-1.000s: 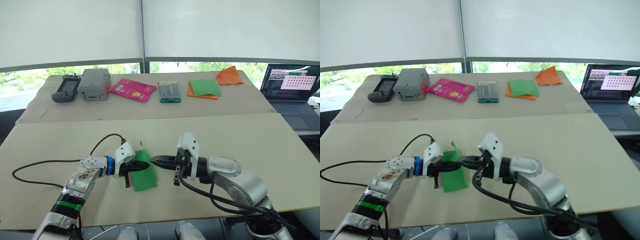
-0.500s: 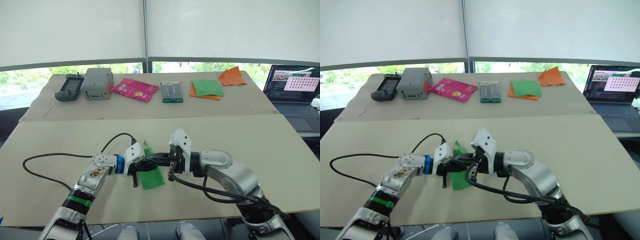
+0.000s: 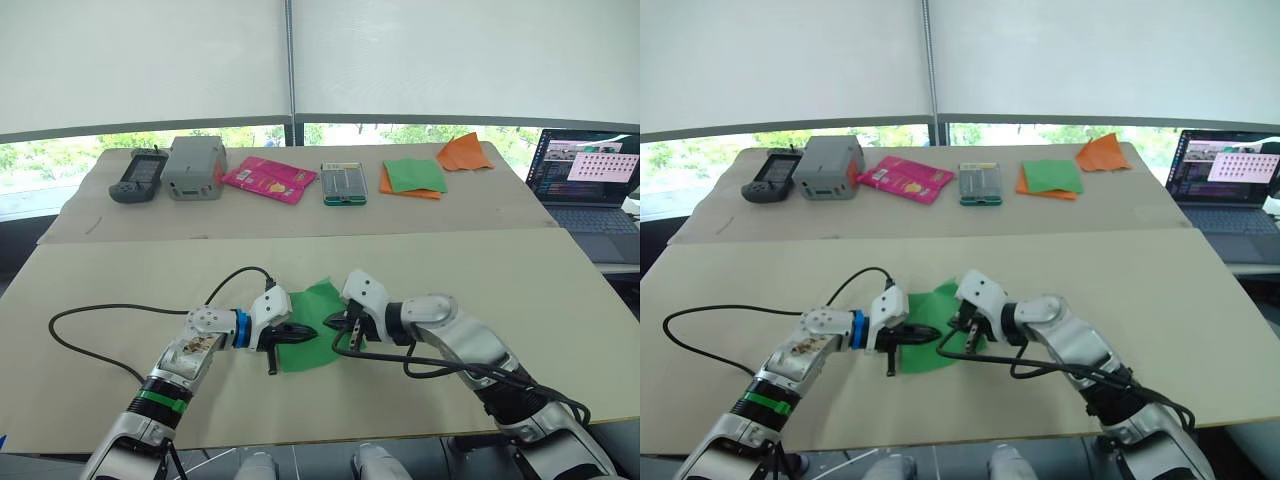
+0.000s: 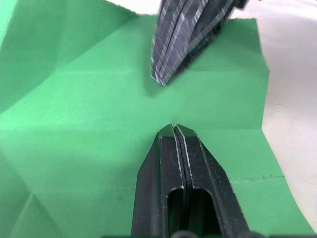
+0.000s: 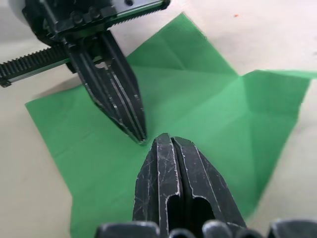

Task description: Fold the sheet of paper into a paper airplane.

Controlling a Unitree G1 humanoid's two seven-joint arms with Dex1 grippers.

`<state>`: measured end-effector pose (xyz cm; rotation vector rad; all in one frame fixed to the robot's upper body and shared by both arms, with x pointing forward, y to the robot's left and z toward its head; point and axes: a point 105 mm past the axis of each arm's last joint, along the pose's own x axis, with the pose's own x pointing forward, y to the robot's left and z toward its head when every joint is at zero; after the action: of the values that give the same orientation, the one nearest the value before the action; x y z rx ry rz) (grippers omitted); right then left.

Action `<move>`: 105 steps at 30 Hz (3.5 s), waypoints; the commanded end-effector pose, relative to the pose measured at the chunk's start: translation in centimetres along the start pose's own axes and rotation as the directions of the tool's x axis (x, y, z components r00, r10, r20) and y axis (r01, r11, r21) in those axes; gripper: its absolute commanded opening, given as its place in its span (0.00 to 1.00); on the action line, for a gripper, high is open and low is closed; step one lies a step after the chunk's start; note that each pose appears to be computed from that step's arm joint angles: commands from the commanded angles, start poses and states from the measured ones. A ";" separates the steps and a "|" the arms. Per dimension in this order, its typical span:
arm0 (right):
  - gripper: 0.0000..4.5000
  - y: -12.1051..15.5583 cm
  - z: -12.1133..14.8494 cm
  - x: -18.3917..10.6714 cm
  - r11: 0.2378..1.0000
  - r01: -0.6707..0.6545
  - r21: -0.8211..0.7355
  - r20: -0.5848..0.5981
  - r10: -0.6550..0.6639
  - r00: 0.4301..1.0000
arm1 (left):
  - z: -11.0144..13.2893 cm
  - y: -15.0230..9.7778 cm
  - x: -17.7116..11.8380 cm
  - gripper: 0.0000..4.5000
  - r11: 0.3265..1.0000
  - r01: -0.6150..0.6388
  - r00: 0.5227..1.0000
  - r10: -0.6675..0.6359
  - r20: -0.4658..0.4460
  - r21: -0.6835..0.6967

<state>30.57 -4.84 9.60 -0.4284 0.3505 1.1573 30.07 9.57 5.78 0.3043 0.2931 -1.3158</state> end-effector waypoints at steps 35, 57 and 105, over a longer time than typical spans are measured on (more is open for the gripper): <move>0.00 -0.6 -0.7 -0.6 0.950 0.169 0.264 0.214 -0.229 0.950 | -2.1 1.7 -3.9 0.00 0.982 -0.044 0.987 0.071 -0.145 0.181; 0.48 -3.9 0.5 -0.5 0.929 0.268 0.256 0.243 -0.330 0.912 | -1.9 1.7 -3.7 0.00 0.980 -0.044 0.988 0.071 -0.135 0.194; 0.00 4.0 -1.3 1.4 0.932 0.164 -0.323 0.115 -0.133 0.984 | -0.2 0.7 -6.2 0.00 0.988 -0.081 0.990 0.095 -0.108 0.134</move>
<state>27.46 -3.31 7.10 -0.6504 0.0497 1.0558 29.06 15.87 7.16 0.4719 0.3266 -1.2240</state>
